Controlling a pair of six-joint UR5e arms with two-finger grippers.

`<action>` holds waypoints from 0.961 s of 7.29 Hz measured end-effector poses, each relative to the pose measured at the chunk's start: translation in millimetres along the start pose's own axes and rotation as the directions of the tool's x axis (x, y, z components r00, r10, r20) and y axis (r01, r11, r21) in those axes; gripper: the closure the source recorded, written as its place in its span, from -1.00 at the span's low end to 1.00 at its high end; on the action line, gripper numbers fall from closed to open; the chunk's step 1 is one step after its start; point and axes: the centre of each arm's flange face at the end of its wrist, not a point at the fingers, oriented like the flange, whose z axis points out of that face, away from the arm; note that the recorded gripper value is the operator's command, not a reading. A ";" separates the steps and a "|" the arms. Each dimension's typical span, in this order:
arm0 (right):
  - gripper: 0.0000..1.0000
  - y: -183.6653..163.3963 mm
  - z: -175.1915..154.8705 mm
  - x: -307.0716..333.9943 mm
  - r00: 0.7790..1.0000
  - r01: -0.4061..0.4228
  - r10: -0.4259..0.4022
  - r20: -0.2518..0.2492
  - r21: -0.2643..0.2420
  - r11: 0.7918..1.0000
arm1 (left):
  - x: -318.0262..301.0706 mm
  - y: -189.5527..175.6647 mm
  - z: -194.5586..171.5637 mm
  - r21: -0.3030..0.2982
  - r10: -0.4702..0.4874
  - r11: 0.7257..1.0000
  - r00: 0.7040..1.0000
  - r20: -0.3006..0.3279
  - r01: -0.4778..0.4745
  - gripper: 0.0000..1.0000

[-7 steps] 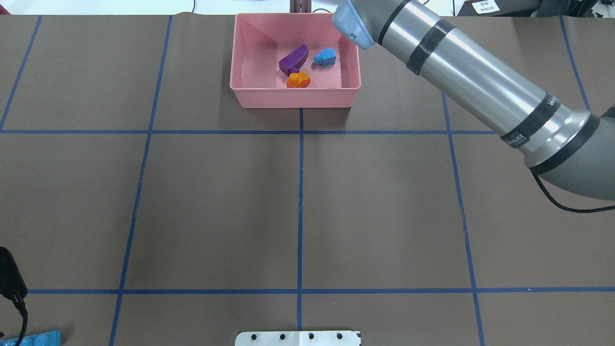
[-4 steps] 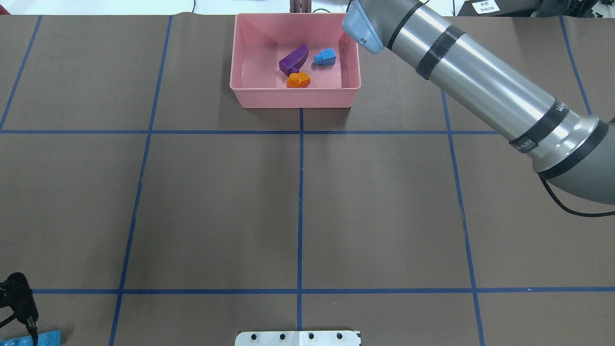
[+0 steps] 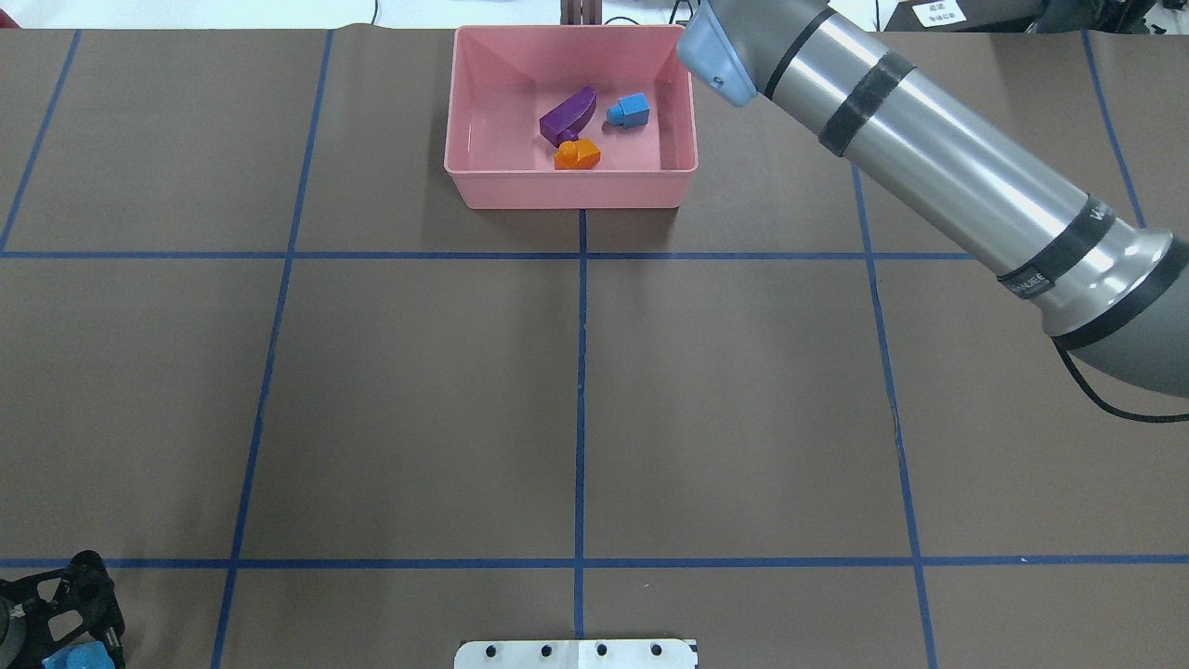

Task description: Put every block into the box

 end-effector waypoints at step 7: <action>-0.99 -22.0 -64.8 31.7 0.972 0.137 -0.154 -0.177 -0.105 0.985 | 4.5 -5.7 6.9 0.003 -0.014 1.000 1.000 -0.004 0.014 0.48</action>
